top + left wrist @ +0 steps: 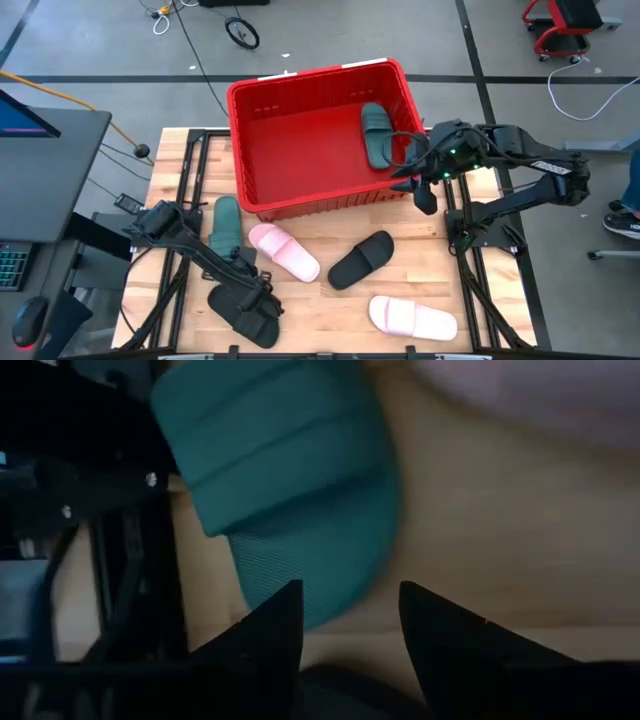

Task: Pick and place slides into bin
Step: Put the green slide into the red bin

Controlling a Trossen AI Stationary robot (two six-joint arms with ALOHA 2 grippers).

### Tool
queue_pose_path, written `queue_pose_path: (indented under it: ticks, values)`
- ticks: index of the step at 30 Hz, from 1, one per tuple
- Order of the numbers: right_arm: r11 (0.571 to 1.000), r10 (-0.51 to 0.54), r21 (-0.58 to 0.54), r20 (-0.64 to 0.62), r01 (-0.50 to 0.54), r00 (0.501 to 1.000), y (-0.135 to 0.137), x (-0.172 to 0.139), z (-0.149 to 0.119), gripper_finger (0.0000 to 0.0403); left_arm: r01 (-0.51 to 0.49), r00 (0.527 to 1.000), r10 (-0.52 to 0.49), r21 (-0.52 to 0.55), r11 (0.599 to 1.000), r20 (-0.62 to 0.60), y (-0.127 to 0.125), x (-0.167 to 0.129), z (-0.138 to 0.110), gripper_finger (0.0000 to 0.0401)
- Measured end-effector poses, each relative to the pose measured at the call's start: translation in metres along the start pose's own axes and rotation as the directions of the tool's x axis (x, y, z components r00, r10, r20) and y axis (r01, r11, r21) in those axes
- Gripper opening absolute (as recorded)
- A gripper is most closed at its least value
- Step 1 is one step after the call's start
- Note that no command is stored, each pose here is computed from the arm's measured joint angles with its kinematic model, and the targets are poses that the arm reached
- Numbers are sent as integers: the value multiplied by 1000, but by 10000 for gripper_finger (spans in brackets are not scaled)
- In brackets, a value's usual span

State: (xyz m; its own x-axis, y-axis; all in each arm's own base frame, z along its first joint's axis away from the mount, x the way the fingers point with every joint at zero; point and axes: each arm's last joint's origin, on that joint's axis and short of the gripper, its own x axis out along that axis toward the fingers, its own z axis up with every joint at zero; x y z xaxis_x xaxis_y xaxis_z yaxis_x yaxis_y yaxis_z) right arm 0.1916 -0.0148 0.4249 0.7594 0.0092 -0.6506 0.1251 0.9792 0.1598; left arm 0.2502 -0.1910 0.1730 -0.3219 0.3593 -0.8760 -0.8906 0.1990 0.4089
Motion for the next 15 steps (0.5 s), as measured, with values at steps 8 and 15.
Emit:
queue_pose_path:
  ticks: [8, 15]
  values:
    - [1000, -1, 0, -9, 1, 1000, 0, 3, 1, 150, -8, 998, 11, 40, 999, -61, -3, 35, -2, 172]
    - [1000, -2, 14, -10, 2, 1000, 0, 4, 1, 150, -59, 997, 63, 81, 995, -49, 3, 58, -2, 166]
